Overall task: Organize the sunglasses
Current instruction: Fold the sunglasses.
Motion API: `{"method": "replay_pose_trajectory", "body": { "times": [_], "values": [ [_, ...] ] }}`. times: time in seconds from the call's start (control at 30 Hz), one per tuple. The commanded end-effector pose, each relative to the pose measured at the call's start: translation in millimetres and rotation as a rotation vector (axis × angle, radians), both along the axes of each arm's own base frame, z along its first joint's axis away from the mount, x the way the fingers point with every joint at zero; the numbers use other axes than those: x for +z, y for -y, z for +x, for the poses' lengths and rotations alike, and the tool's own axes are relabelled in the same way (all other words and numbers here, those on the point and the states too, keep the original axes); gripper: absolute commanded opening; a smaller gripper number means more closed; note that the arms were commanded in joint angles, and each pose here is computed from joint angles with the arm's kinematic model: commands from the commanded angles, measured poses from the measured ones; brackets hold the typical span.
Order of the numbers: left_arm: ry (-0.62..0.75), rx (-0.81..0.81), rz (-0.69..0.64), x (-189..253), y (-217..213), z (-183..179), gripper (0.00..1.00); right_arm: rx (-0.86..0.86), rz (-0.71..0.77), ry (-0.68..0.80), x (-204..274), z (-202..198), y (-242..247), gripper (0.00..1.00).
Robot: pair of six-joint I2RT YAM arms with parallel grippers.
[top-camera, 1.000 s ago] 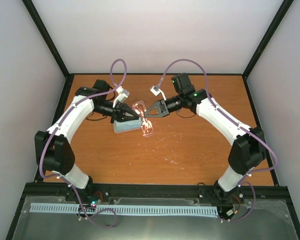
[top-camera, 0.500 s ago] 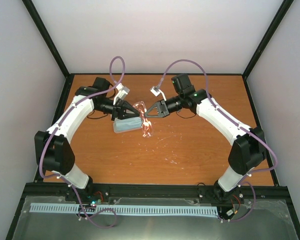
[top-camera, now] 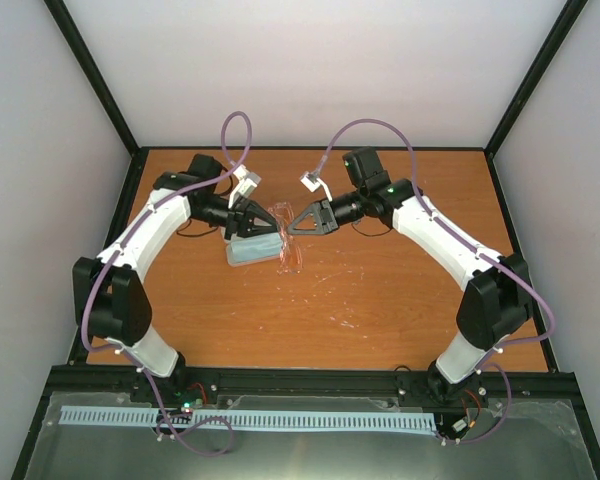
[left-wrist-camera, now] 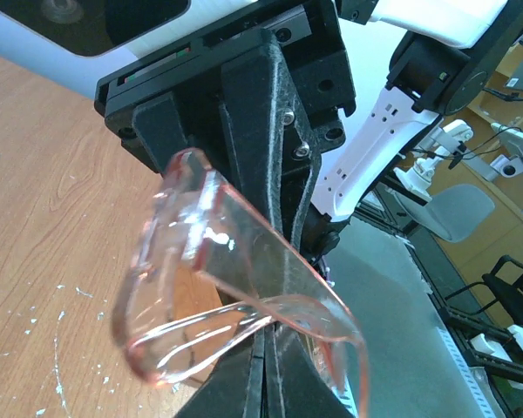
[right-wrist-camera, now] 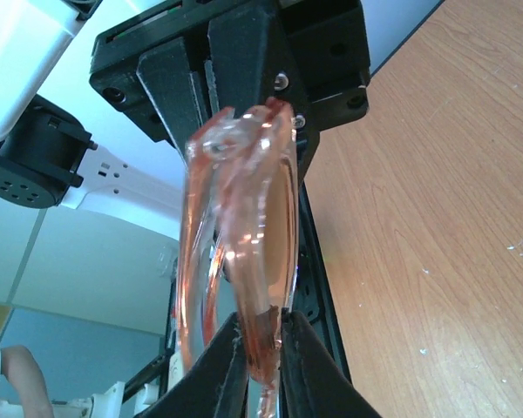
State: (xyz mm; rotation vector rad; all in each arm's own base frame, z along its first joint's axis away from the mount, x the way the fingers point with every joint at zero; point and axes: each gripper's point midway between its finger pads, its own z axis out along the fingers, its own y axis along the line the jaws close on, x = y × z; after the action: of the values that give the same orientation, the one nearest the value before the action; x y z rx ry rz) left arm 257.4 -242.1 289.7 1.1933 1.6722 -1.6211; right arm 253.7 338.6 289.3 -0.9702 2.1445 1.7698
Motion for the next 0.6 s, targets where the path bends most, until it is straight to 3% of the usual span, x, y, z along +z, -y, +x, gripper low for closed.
{"method": "replay_pose_trajectory", "body": {
  "times": [0.0,0.43,0.53,0.57],
  "values": [
    [0.050,-0.014,-0.033,14.6,2.7,3.0,0.01,0.018,0.034,0.023,12.5,-8.8,1.7,0.11],
    [0.046,-0.025,-0.053,14.4,3.1,2.7,0.01,0.006,0.037,0.038,10.4,-7.6,2.0,0.03],
    [0.028,-0.019,-0.035,10.2,3.5,5.3,0.30,0.000,0.044,0.047,14.0,-6.5,1.6,0.03],
    [0.023,-0.019,-0.029,8.4,3.5,5.7,0.34,0.000,0.046,0.048,14.4,-6.3,1.4,0.03]
  ]
}}
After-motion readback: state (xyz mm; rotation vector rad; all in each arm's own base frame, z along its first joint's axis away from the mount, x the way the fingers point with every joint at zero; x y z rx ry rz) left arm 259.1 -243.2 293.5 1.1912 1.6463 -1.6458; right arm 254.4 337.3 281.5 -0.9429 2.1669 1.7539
